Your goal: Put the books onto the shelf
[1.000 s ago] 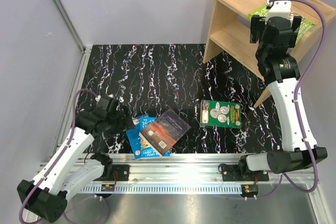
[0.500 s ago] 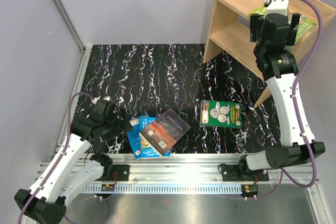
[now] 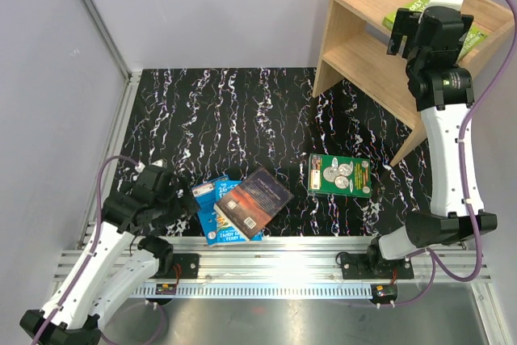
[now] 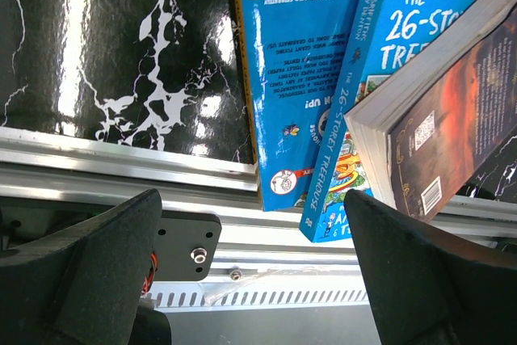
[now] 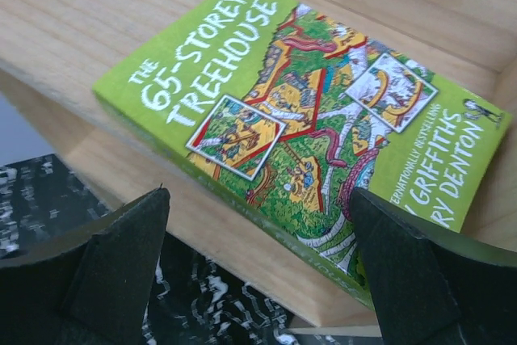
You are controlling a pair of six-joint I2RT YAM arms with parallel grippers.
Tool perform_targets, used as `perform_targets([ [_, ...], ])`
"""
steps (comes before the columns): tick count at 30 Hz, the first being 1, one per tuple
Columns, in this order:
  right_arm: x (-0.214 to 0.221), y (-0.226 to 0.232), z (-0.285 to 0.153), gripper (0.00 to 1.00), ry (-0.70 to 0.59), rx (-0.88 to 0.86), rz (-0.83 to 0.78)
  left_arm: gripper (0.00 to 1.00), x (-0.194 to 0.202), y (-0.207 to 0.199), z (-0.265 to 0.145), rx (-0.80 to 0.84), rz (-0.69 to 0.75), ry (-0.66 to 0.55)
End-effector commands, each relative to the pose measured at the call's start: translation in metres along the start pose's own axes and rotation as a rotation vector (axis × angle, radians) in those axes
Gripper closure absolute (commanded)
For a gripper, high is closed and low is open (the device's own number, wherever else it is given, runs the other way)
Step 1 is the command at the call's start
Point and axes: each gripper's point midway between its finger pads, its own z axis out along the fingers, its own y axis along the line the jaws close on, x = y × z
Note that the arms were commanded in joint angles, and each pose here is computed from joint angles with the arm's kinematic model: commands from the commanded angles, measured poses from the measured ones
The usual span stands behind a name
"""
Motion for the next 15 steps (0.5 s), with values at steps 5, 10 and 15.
perform_targets([
  [5, 0.037, 0.058, -0.02, 0.0, 0.23, -0.25, 0.228, 0.01, -0.006, -0.009, 0.003, 0.021, -0.016, -0.005],
  [10, 0.035, 0.056, -0.026, 0.0, 0.232, -0.251, 0.25, 0.01, -0.012, -0.018, 0.004, 0.022, -0.002, 0.009],
  [15, 0.024, 0.055, -0.038, 0.0, 0.21, -0.282, 0.257, 0.01, -0.021, -0.029, 0.0, 0.053, 0.006, -0.002],
])
